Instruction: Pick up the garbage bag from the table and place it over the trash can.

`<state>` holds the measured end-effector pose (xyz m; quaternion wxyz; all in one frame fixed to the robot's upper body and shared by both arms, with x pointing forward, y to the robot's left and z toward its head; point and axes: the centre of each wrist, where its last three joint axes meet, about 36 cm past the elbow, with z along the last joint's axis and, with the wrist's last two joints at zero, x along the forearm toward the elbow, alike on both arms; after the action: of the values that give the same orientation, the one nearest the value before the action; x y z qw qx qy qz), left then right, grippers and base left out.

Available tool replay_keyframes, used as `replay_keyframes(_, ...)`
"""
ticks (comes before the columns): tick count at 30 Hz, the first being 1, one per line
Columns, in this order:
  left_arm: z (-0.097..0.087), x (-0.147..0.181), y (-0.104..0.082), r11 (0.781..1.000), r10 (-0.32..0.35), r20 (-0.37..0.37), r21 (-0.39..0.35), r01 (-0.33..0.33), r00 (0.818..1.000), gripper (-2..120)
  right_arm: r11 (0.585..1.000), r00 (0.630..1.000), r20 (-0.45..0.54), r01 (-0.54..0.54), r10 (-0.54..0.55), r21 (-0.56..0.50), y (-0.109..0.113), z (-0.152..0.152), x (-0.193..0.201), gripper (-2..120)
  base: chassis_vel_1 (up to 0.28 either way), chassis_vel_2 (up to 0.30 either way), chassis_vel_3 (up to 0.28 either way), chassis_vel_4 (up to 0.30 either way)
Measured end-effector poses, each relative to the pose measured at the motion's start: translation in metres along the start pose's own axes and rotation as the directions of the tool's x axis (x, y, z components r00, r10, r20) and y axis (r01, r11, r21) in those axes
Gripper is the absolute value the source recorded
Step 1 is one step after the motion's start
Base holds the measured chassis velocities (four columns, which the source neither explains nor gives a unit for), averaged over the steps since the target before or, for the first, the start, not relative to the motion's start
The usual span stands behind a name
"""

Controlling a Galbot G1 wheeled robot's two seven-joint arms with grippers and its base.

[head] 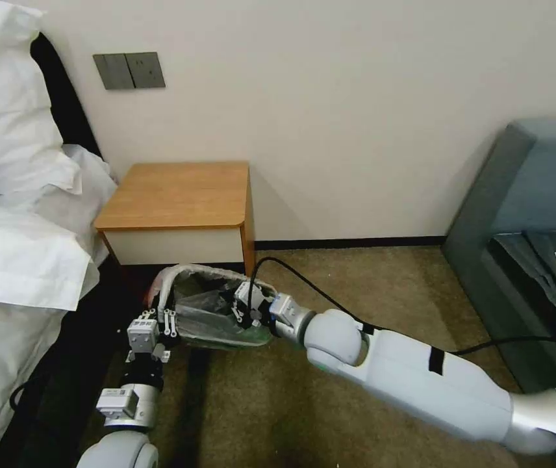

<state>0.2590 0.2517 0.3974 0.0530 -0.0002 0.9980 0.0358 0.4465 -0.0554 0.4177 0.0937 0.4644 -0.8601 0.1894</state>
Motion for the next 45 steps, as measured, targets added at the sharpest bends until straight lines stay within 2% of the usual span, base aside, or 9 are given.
replay_keyframes(7, -0.012, 0.001, -0.002, 1.0, 0.006, 0.027, -0.011, -0.006, 1.0, 11, 0.999, 1.0, -0.03, -0.001, 0.002, 0.042, 0.0, -0.003, -0.024, 0, 0.0, 0.0, 0.0, 0.0)
replay_keyframes(15, -0.015, 0.005, -0.01, 0.999, 0.023, 0.023, -0.028, -0.022, 0.999, 11, 0.993, 0.998, -0.069, 0.006, 0.002, 0.121, -0.005, -0.009, -0.045, 0, 0.0, 0.0, 0.0, 0.0)
replay_keyframes(25, -0.024, 0.01, -0.031, 0.999, 0.048, 0.016, -0.009, -0.047, 0.999, 11, 0.991, 0.995, -0.091, -0.017, 0.03, 0.134, -0.009, -0.005, -0.073, 0, 0.0, 0.0, 0.0, 0.0)
replay_keyframes(32, -0.028, 0.011, -0.031, 0.999, 0.048, 0.018, -0.014, -0.048, 0.999, 11, 0.989, 0.995, -0.092, -0.019, 0.032, 0.147, -0.008, 0.003, -0.077, 0, 0.0, 0.0, 0.0, 0.0)
replay_keyframes(35, -0.026, 0.01, -0.029, 0.999, 0.038, 0.008, -0.02, -0.038, 0.999, 11, 0.989, 0.997, -0.077, -0.018, 0.03, 0.144, -0.006, 0.0, -0.073, 0, 0.0, 0.0, 0.0, 0.0)
replay_keyframes(45, 0.001, 0.003, -0.014, 0.999, -0.026, -0.068, -0.032, 0.024, 0.997, 11, 0.992, 1.0, 0.001, 0.013, -0.013, 0.127, 0.011, -0.018, -0.036, 0, 0.0, 0.0, 0.0, 0.0)
